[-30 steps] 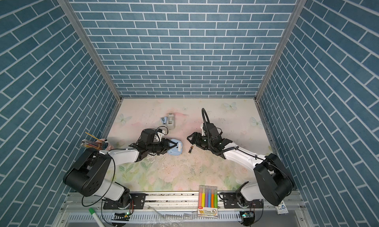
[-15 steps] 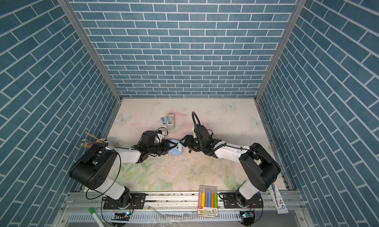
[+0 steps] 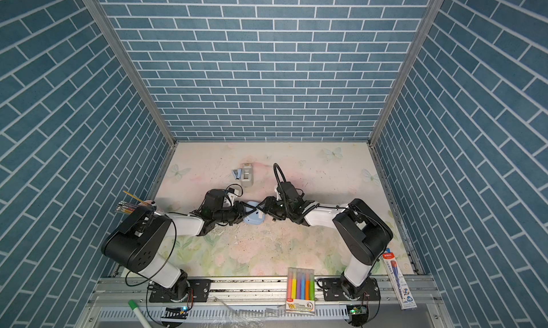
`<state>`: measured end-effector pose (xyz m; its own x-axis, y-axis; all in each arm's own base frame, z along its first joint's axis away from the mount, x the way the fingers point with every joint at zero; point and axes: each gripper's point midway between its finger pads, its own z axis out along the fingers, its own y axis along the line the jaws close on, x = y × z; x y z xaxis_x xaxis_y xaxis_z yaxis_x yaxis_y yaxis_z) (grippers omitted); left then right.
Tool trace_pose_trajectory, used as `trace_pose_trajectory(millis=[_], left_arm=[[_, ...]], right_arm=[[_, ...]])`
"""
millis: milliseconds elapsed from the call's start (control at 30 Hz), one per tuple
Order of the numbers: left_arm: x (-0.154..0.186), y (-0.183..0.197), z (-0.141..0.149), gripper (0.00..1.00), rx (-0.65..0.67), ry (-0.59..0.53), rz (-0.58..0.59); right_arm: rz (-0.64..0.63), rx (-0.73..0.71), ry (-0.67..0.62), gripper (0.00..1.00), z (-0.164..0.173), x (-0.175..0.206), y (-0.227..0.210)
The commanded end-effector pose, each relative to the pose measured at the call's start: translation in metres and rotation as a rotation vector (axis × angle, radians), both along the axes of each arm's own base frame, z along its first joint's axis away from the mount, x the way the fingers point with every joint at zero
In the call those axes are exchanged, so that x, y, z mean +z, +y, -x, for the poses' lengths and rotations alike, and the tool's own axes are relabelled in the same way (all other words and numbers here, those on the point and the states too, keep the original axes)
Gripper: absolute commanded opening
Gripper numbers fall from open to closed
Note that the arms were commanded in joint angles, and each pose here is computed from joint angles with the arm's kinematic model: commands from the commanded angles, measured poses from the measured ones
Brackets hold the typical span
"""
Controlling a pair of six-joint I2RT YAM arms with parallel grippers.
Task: Insert the battery into the alarm
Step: Remove the cover from the alarm.
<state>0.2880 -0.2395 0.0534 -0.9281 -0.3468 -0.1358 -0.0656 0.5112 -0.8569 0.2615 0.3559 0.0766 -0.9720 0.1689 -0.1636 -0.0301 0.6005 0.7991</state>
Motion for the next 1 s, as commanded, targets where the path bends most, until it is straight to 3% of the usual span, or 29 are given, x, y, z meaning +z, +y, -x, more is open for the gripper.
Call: trace_pose_trajectory(millis=[0,967], left_arm=[[-0.006,0.001,0.003,0.0,-0.003,0.009,-0.009],[-0.007,0.0,0.003,0.0,-0.004,0.009,-0.005]], right_arm=[[-0.055,0.0,0.013,0.57,-0.002,0.008,0.012],[-0.18,-0.01,0.085,0.53,0.015,0.002,0.02]])
